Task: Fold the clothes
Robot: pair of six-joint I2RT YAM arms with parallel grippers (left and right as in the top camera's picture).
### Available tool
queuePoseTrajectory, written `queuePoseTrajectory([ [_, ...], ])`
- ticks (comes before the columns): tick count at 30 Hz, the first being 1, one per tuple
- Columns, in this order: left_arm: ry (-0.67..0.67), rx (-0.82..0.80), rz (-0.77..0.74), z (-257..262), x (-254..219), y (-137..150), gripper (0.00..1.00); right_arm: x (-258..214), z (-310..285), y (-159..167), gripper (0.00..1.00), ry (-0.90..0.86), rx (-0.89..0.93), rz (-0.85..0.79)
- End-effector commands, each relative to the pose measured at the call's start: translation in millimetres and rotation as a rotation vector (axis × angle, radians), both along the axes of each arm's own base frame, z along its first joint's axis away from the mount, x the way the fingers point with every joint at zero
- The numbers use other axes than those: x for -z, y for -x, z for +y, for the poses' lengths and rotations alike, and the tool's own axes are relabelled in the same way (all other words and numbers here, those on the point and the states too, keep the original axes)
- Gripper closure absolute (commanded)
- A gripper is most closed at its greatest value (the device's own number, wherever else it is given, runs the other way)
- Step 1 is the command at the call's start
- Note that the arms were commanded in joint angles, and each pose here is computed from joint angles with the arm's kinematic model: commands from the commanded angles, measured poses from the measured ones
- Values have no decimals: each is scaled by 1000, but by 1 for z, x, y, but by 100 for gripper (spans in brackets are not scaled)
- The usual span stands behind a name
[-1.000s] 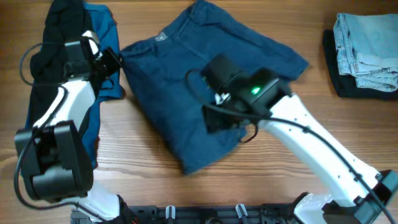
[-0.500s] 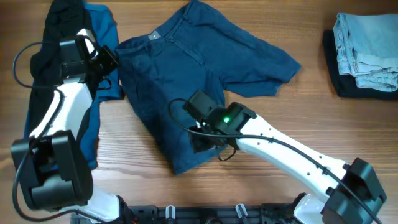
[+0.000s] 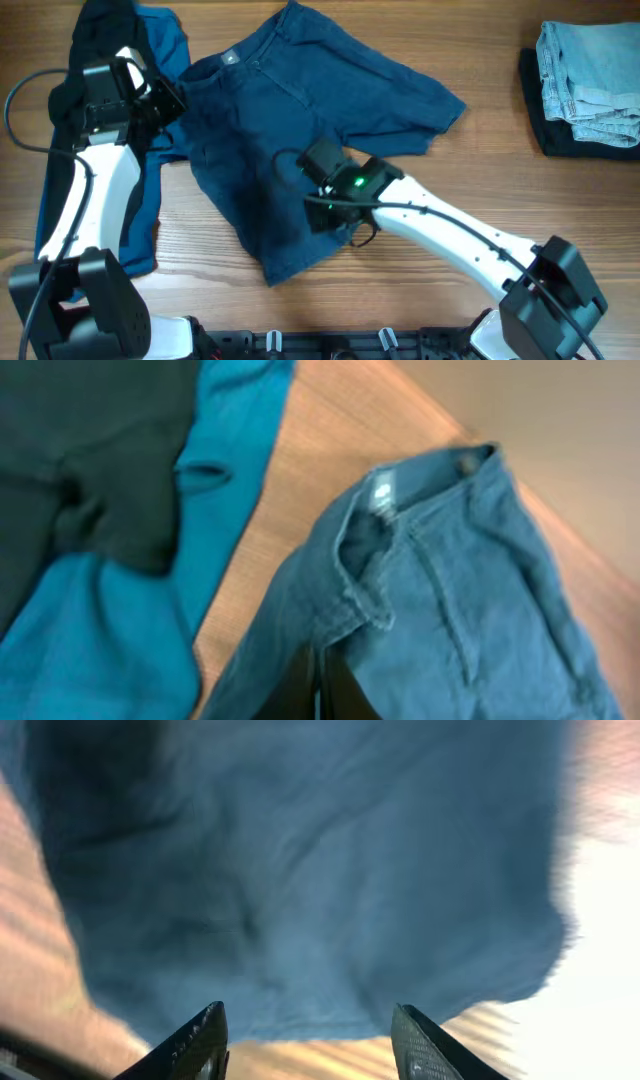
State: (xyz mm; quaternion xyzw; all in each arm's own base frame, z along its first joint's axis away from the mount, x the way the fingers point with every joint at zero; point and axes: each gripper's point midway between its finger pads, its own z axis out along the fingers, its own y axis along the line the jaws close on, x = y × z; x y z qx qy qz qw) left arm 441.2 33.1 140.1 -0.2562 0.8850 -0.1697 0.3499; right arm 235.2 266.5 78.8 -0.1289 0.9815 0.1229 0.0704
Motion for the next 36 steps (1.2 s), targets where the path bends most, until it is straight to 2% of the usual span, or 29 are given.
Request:
queuePoseTrajectory([
  [1, 11, -46, 42, 13, -7, 18, 96, 2, -26, -38, 46, 13, 151, -51],
  [6, 69, -121, 167, 23, 2, 51, 96, -1, -57, -93, 43, -45, 320, -118],
  [9, 76, -126, 202, 21, -2, 67, 96, 14, -66, -114, 44, -48, 343, -134],
  [13, 151, -71, 221, 1, -15, 86, 96, 41, -67, -131, 44, -47, 361, -129],
  [18, 136, -76, 388, -2, 1, 126, 96, 38, -65, -145, 43, -106, 347, -145],
  [21, 136, -84, 439, -3, 6, 137, 96, 35, -63, -147, 44, -157, 319, -130],
  [25, 126, -90, 438, -1, 7, 137, 96, 19, -46, -139, 43, -243, 236, -86],
  [28, 54, -132, 430, 13, 8, 134, 96, -11, -24, -109, 44, -383, 107, 9],
  [29, 44, -138, 421, 16, 7, 132, 83, -15, -21, -103, 43, -401, 82, 26],
  [31, 35, -141, 385, 18, 5, 123, 41, -20, -19, -88, 49, -404, 50, 62],
  [32, 32, -141, 368, 19, 3, 120, 31, -19, -20, -82, 51, -394, 38, 76],
  [33, 28, -141, 348, 20, 1, 115, 14, -18, -21, -78, 56, -385, 30, 87],
  [34, 26, -142, 333, 21, -1, 112, 5, -17, -21, -75, 62, -379, 27, 97],
  [35, 22, -142, 315, 22, -2, 108, 0, -17, -21, -74, 78, -376, 17, 98],
  [36, 19, -143, 298, 23, -4, 105, 0, -17, -18, -72, 90, -375, -2, 93],
])
